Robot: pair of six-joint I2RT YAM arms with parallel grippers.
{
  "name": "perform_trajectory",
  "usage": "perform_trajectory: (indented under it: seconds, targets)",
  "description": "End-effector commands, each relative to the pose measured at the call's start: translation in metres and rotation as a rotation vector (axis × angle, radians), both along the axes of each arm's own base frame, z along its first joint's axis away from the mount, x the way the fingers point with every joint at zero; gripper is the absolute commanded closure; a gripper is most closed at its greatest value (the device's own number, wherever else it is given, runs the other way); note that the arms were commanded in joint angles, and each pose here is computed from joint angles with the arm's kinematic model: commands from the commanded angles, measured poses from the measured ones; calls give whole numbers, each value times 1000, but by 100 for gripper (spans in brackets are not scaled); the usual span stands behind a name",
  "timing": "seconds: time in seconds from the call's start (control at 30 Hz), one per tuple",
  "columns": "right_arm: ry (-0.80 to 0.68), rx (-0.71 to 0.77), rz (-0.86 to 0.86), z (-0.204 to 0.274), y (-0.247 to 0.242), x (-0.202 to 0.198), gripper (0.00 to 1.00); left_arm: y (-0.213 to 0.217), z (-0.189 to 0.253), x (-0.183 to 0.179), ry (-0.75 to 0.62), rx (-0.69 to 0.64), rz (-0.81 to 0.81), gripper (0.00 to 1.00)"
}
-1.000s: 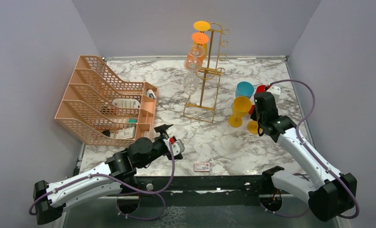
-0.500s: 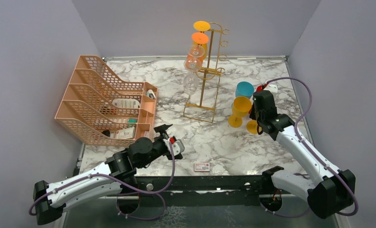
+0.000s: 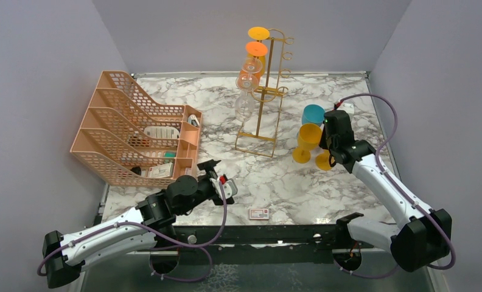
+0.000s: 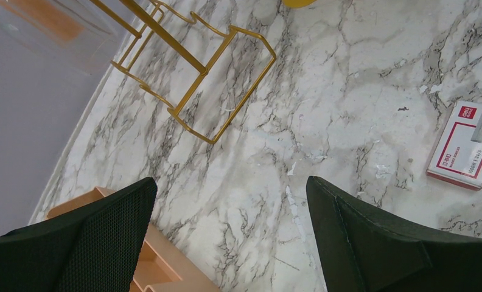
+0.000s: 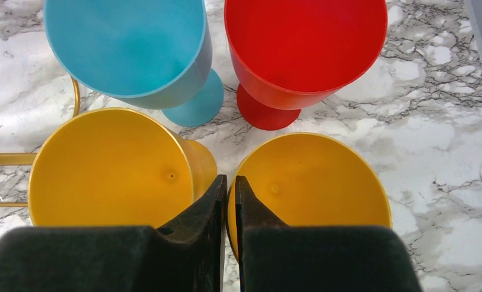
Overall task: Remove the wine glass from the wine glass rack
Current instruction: Place the wine glass at the center of the board.
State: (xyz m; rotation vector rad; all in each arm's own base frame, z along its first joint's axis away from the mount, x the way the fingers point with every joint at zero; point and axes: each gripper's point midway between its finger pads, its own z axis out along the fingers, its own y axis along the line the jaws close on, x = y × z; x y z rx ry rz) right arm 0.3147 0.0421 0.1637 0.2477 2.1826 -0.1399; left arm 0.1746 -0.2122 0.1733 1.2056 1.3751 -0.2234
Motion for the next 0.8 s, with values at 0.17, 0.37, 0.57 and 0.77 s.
perform_trajectory:
  seconds: [0.17,0.37,0.57,0.77]
  targets:
    - [-24,-15,-13,10,-3,9,88,4,12,4,-24,-4,20,1]
    - [-25,-18,-16,10,-3,11,88,6,13,4,-28,-11,24,1]
    - [-29,-18,-24,11,-5,12,87,5,12,4,-24,-8,24,1]
    - [-49,-4,-18,20,-4,14,86,5,9,5,-18,2,24,1]
